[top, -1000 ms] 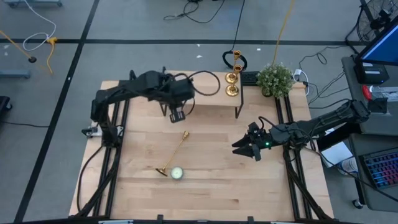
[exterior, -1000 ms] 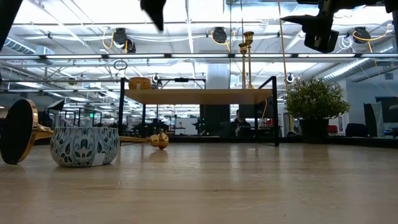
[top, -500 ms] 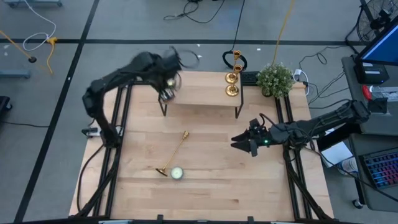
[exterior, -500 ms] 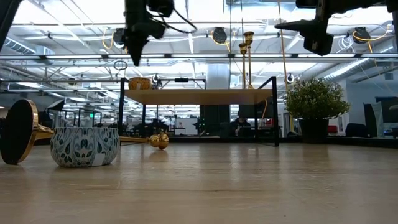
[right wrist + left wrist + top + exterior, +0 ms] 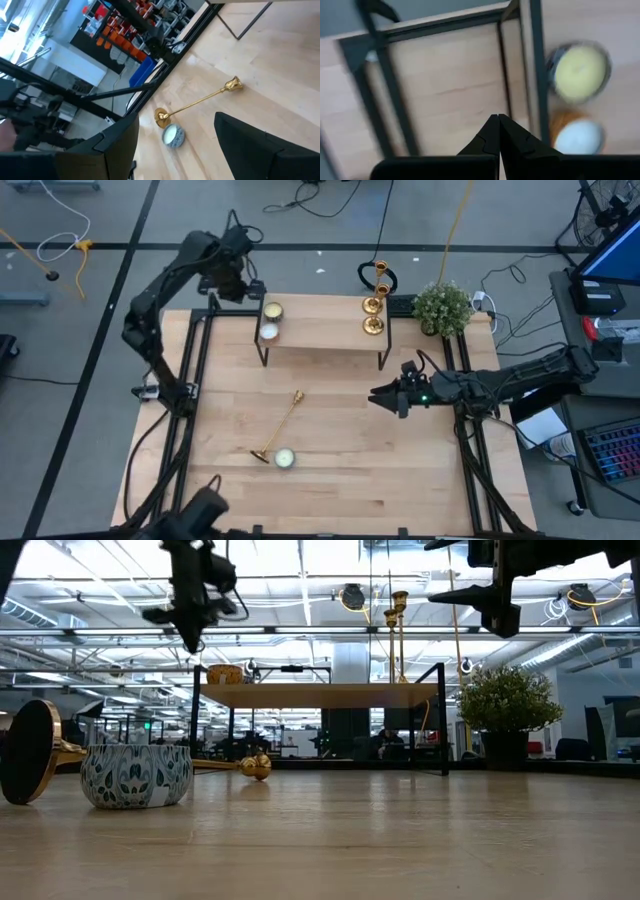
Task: Pick & Place candle stick holders
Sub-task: Put the black scented candle aligned with the orange scented candle on the shelf
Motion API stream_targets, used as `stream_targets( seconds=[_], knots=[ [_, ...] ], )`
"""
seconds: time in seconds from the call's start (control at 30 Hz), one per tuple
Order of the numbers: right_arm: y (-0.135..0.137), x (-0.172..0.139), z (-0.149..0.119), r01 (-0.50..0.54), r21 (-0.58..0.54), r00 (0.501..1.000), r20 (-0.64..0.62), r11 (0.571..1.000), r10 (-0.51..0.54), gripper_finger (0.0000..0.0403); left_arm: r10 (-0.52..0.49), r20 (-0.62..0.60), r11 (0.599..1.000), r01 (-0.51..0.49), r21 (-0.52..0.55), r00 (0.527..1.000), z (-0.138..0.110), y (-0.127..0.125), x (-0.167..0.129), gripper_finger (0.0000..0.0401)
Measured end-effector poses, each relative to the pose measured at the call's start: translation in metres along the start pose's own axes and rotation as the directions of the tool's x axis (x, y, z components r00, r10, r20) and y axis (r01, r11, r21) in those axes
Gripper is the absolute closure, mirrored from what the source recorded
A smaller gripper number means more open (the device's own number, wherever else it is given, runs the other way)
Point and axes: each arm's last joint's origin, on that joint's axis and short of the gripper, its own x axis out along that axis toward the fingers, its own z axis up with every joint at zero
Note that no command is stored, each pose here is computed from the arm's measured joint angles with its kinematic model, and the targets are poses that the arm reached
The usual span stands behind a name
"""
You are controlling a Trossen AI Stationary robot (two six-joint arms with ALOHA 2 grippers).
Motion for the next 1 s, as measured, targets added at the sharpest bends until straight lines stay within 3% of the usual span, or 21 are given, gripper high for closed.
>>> stream_targets(
  seconds=[0.2, 0.47, 0.63, 0.9, 1.0],
  knots=[
    [-0.002, 0.0, 0.003, 0.033, 0.003, 0.998, 0.049, 0.999, -0.033, 0.0147, -0.065, -0.046, 0.998, 0.064, -0.014, 0.997, 0.027, -0.011, 0.023, 0.0401],
    [-0.003, 0.0, 0.005, 0.078, 0.006, 0.99, 0.117, 0.997, -0.079, 0.0147, -0.171, 0.068, 0.983, 0.165, 0.085, 0.983, 0.061, -0.039, 0.012, 0.0401],
    [-0.003, 0.0, 0.005, 0.076, 0.008, 0.99, 0.122, 0.997, -0.077, 0.0147, -0.263, 0.022, 0.948, 0.254, 0.194, 0.965, 0.071, -0.059, 0.023, 0.0401],
    [-0.003, 0.0, 0.005, 0.076, 0.007, 0.99, 0.121, 0.997, -0.077, 0.0147, -0.215, -0.094, 0.888, 0.234, 0.395, 0.972, 0.067, -0.081, 0.053, 0.0401],
    [-0.003, 0.0, 0.005, 0.076, 0.007, 0.99, 0.12, 0.997, -0.076, 0.0147, -0.165, -0.076, 0.839, 0.181, 0.513, 0.983, 0.06, -0.091, 0.053, 0.0401]
  ],
)
